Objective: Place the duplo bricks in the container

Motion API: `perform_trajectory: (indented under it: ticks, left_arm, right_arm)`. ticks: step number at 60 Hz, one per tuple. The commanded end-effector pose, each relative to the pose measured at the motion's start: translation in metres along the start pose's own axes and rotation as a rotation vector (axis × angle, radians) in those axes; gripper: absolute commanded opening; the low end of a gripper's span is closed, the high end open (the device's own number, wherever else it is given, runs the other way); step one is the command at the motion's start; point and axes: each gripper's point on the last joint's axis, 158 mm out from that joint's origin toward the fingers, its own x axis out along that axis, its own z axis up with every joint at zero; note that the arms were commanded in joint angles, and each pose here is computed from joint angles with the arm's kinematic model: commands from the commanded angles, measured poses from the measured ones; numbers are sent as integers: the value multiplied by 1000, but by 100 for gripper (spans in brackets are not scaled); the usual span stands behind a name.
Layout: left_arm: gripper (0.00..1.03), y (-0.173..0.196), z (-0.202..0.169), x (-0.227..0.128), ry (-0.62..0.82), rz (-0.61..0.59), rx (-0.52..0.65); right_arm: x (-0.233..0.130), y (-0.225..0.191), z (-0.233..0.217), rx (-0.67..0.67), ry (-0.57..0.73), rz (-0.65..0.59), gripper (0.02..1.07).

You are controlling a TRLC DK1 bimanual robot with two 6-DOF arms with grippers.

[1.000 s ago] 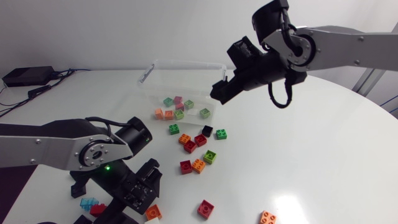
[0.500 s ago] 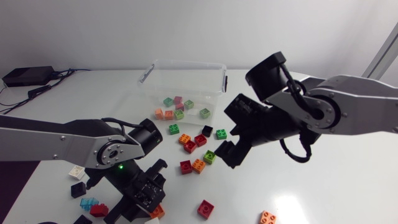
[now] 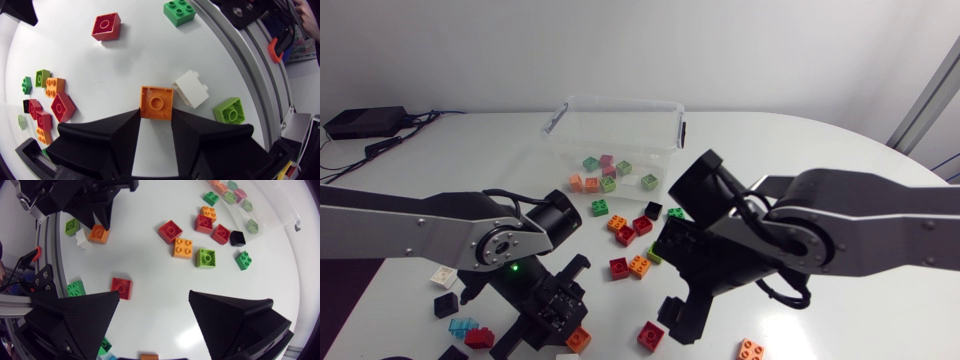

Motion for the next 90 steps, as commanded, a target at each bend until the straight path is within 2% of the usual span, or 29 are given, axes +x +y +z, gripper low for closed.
perform_trajectory:
  ticks: [1, 19, 31, 47, 56, 59, 63, 70, 81, 90]
  left_arm:
    - [4, -8, -11, 6, 3, -26, -47]
    - [5, 26, -51, -20, 0, 94, -230]
    - [5, 59, -73, -56, -41, 226, -370]
    - [5, 91, -75, -104, -107, 379, -459]
    - [5, 107, -70, -128, -135, 444, -487]
    - [5, 111, -68, -136, -144, 465, -491]
    - [5, 118, -64, -147, -160, 492, -494]
    - [5, 139, -64, -172, -193, 572, -538]
    - [5, 177, -63, -207, -251, 710, -592]
    - [5, 207, -63, -222, -296, 760, -633]
  right_arm:
    - [20, 14, -23, -2, 94, 30, 102]
    - [38, 34, -26, -56, 141, 66, 99]
    - [46, 43, -23, -79, 159, 80, 99]
    - [61, 49, -22, -96, 190, 92, 99]
    - [71, 47, -20, -95, 188, 84, 89]
    - [74, 46, -20, -95, 188, 84, 82]
    - [78, 46, -19, -96, 187, 84, 69]
    - [79, 42, -20, -90, 190, 77, 33]
    - [64, 26, -18, -73, 167, 51, 33]
    - [42, 5, -9, -42, 129, 22, 33]
